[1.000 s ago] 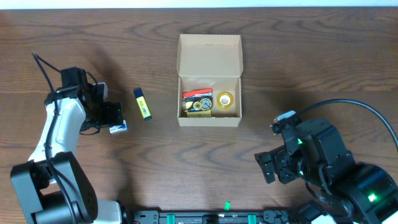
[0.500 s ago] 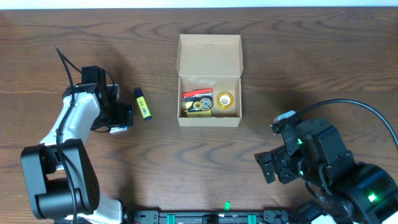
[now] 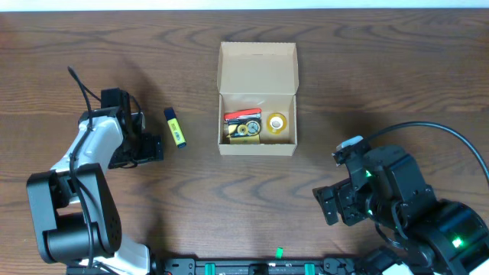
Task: Pack container
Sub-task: 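Lower the left gripper onto the blue-and-white staples box and grasp it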
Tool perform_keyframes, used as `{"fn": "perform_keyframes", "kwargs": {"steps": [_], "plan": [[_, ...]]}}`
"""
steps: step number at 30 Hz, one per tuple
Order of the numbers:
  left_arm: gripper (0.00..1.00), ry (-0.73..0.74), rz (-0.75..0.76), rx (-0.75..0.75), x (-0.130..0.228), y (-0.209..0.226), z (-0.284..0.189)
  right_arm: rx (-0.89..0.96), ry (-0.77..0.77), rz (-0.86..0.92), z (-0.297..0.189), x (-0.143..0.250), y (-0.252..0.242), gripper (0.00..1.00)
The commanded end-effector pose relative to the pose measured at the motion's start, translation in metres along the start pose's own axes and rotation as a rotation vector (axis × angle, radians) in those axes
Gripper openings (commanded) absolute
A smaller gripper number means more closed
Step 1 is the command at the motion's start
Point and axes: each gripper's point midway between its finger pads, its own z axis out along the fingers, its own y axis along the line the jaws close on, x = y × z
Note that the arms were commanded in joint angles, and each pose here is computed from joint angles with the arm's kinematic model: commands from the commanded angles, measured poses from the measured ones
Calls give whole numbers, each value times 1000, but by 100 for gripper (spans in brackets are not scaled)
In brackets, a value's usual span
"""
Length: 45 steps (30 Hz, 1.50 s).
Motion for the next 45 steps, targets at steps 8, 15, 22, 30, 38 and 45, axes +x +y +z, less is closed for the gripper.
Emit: {"fn": "perform_keyframes", "kwargs": {"steps": [8,15,22,30,38,45], "plan": [[83,-12,-42,30,0,-4,12,-4,1,-5,0,1,1,99],[80,-5,-64,26,3,-4,13,-4,1,-5,0,1,1,99],[77,7,-102,17,9,-2,18,-4,1,-5,0,1,1,99],[72,-16,-153,-3,4,2,18,-4,1,-5,0,1,1,99],[63,-15,-171,-3,4,2,18,-4,1,-5,0,1,1,99],[54,-16,-200,-3,4,2,18,-4,1,-5,0,1,1,99]]}}
